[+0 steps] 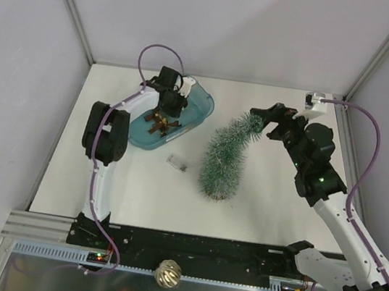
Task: Decorate the small christmas tree
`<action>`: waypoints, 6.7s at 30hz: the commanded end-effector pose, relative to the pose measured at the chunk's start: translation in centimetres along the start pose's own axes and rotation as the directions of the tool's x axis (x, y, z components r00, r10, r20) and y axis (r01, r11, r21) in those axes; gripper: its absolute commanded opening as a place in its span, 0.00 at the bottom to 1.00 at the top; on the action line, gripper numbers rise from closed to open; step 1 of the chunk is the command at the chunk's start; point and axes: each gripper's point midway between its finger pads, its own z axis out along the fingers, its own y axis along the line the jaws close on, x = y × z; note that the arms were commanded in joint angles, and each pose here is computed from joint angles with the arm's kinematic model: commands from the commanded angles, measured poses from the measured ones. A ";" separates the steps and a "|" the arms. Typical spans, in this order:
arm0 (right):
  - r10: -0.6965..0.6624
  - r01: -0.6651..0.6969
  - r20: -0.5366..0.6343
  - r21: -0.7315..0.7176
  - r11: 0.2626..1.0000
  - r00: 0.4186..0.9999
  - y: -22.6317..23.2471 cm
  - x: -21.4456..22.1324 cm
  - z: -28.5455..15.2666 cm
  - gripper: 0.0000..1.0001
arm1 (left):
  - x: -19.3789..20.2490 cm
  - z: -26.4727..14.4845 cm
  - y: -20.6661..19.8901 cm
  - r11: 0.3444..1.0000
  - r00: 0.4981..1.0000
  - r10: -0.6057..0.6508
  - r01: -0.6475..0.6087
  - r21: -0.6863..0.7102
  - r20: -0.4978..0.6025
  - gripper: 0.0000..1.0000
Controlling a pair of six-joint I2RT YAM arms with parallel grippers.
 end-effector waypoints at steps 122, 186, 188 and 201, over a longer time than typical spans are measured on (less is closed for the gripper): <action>0.068 -0.026 0.204 -0.205 0.978 0.977 1.2 -10.8 -5.9 0.99 | -7.4 5.5 -3.0 0.991 0.986 0.090 -0.103 0.085 0.142 0.64; 0.054 -0.018 0.224 -0.158 0.987 0.973 1.6 -10.2 -10.5 0.99 | -2.6 -44.0 -27.5 0.299 -0.053 0.450 -0.932 -0.206 0.892 0.11; 0.052 -0.017 0.224 -0.156 0.988 0.973 1.6 -10.2 -10.5 0.99 | -2.5 -43.8 -27.7 0.276 -0.092 0.465 -0.930 -0.243 0.880 0.10; 0.049 -0.017 0.228 -0.140 0.990 0.973 1.2 -10.0 -10.5 0.99 | 0.1 -39.8 -29.9 0.222 0.056 0.409 -0.974 -0.040 0.911 0.07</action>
